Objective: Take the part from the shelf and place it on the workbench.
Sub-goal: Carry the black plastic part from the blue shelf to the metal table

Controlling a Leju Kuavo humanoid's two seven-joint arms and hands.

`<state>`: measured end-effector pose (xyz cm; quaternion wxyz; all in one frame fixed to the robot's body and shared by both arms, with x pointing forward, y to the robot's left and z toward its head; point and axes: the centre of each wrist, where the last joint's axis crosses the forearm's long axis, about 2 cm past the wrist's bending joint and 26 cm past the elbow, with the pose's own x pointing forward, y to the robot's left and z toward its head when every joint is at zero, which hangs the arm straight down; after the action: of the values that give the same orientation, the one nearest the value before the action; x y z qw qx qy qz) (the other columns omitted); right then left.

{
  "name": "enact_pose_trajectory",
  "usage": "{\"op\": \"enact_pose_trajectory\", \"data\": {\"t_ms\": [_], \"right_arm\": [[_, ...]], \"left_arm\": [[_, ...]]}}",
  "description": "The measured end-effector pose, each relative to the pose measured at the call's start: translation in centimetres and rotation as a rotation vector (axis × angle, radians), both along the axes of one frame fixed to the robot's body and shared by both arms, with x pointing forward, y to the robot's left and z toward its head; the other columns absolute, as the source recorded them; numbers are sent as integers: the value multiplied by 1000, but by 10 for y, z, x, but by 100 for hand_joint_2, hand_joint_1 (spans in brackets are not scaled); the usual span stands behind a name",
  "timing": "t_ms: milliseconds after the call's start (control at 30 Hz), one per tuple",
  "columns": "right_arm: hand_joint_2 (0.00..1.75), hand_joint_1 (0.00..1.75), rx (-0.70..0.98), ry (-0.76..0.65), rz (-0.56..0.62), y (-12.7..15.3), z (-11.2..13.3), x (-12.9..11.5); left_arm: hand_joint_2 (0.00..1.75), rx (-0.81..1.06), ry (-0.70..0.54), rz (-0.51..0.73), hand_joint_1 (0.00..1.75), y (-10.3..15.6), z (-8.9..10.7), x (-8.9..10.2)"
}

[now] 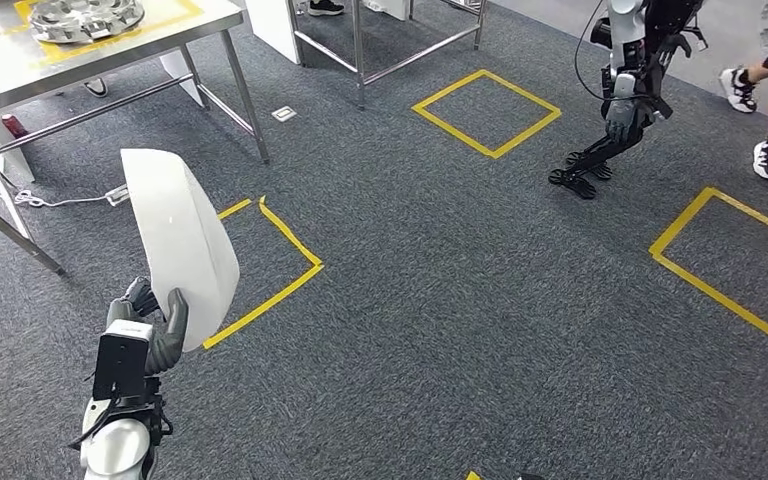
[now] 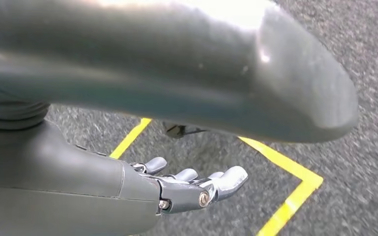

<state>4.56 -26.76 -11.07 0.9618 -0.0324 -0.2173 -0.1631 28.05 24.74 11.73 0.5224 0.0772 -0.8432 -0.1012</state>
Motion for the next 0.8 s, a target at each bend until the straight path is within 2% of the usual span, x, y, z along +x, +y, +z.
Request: {"op": "enact_pose_trajectory", "data": {"t_ms": [667,800], "right_arm": [[0,0,20,16,-11,2,0,-2],[0,0,24,16,-3,3,0,3]], "left_arm": [[175,7,-7,8,175,-1,1,2],[175,12,-35,14,175,-1,10,6]]}}
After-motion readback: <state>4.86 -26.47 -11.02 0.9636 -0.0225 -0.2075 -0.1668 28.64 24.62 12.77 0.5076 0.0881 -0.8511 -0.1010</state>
